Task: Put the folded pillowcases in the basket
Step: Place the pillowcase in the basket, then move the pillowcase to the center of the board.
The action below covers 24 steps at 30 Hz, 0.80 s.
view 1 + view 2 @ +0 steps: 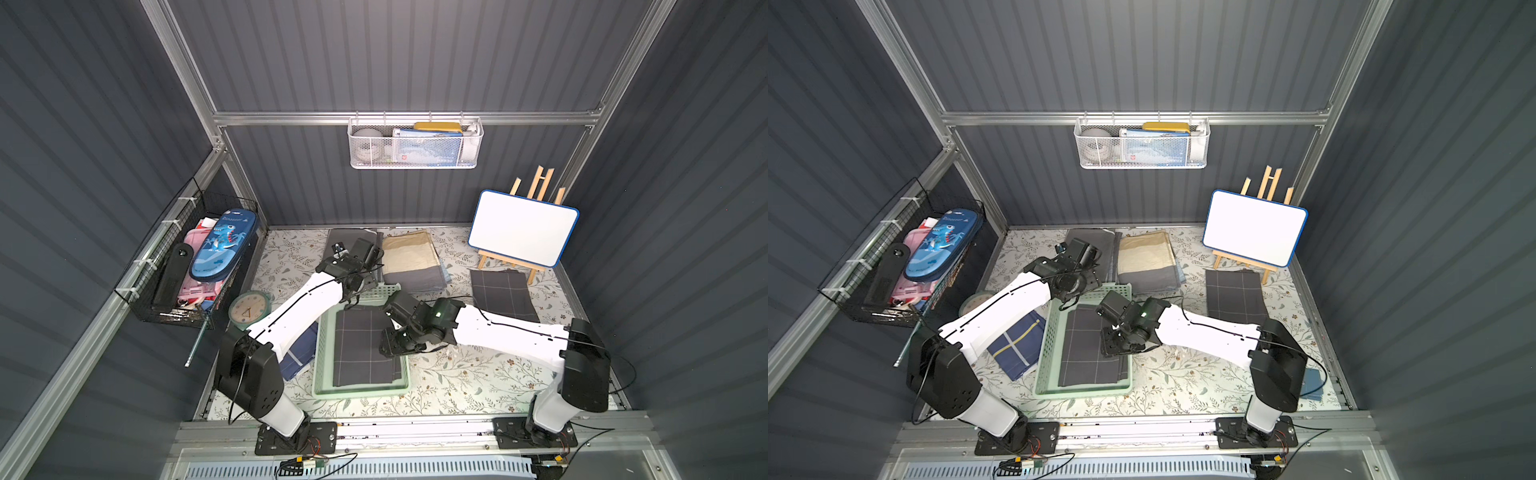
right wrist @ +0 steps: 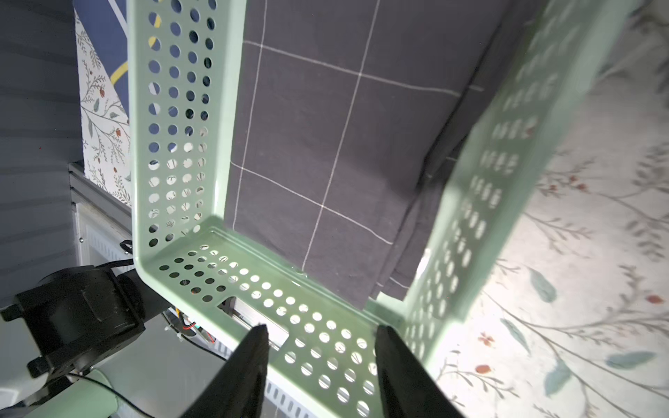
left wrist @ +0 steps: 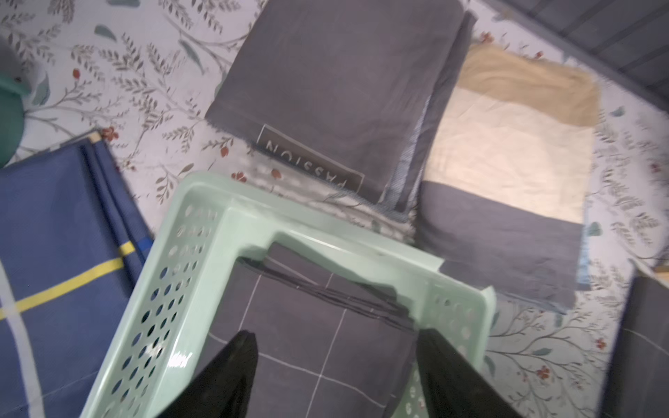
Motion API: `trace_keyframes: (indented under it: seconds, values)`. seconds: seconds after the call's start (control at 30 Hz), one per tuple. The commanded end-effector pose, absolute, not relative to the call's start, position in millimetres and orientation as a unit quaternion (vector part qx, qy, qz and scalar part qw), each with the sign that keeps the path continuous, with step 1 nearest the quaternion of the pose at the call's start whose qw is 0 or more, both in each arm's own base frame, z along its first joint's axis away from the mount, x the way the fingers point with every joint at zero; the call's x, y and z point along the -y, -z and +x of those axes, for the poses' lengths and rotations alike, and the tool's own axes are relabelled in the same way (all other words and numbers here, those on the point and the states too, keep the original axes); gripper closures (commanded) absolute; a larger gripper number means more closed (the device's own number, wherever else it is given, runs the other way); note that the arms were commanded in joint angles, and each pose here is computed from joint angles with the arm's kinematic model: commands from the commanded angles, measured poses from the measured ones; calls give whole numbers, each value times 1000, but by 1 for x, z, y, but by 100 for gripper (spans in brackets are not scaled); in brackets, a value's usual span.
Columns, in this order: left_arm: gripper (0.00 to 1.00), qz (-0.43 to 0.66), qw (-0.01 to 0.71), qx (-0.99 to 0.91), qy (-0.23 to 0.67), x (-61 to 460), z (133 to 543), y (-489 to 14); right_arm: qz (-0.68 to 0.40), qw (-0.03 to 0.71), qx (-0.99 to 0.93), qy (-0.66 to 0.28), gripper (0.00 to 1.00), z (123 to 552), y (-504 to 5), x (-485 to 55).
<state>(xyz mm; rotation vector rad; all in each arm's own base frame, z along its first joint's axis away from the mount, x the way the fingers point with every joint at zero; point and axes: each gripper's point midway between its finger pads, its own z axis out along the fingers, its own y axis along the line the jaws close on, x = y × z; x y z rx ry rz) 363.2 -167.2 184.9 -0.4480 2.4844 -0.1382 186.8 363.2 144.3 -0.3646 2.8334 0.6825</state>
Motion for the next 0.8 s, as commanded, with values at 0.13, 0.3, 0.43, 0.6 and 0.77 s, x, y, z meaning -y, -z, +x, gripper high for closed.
trace_keyframes:
  seconds: [0.13, 0.3, 0.43, 0.6, 0.77]
  values:
    - [56, -96, 457, -850, 244, 207, 379, -314, -33, 188, -973, -130, 49, 242, -150, -240]
    - [91, -21, 551, -725, 413, 245, 371, -378, 79, 185, -979, -45, 50, 270, -119, -139]
    - [96, 88, 528, -678, 503, 296, 366, -384, 133, 160, -978, -27, 51, 278, -92, -99]
    - [77, 168, 487, -626, 585, 341, 363, -380, 149, 98, -984, 8, 50, 287, -63, -82]
    - [35, 199, 439, -641, 598, 396, 361, -358, 162, 74, -983, 33, 49, 299, -40, -70]
